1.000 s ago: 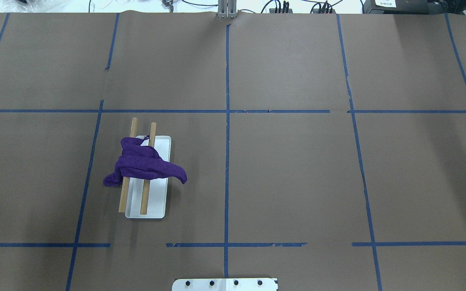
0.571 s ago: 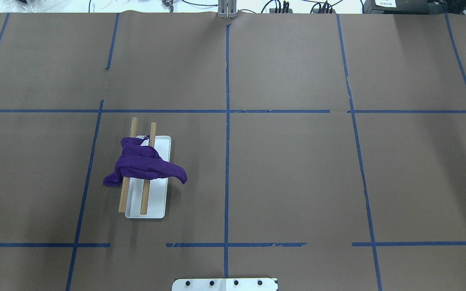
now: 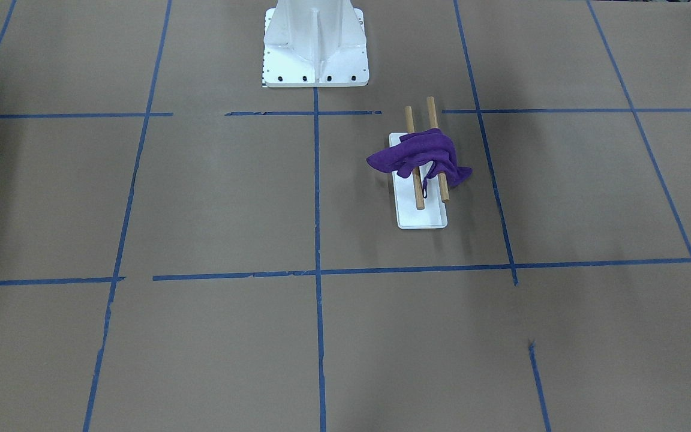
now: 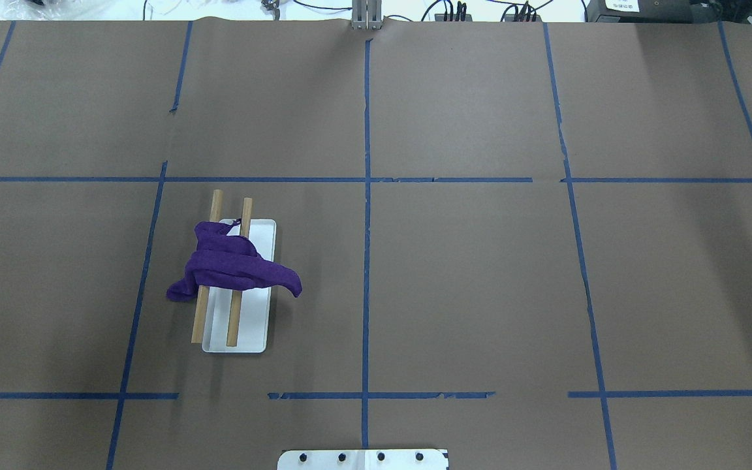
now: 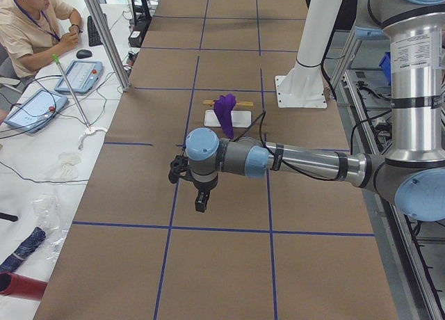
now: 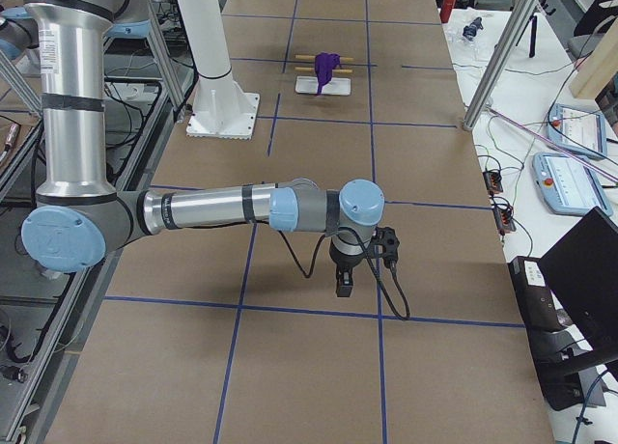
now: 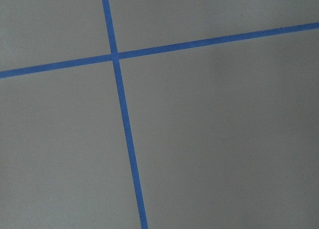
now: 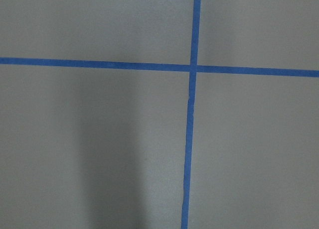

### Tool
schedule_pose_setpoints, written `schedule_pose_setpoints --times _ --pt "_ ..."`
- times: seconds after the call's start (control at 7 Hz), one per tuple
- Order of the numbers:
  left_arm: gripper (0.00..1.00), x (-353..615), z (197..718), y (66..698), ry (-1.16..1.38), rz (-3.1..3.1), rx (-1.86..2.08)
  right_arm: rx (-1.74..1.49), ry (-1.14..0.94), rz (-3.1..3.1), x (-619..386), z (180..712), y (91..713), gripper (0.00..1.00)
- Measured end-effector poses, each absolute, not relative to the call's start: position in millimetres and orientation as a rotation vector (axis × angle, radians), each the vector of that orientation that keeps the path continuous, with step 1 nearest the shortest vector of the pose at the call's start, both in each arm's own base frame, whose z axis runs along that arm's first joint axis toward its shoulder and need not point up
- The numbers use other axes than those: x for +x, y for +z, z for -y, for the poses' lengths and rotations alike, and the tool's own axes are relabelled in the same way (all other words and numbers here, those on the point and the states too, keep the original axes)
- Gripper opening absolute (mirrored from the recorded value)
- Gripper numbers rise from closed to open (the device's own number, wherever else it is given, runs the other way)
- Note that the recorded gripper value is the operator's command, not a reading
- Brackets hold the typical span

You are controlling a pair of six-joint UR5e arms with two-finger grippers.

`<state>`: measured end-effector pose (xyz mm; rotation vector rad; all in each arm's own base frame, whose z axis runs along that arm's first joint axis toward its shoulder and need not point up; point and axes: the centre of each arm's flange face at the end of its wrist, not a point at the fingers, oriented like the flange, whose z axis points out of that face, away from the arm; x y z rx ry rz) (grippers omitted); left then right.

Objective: Hang towel on rack

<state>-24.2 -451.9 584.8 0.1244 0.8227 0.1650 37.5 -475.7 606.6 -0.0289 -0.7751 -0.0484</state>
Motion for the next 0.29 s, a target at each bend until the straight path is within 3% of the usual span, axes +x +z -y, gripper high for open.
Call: schedule_pose_setpoints --times 0.29 --pt "1.0 -27.4 466.8 574.5 0.17 -0.774 0.149 -0.02 -0.056 0.794 33.7 477.9 605.4 1.0"
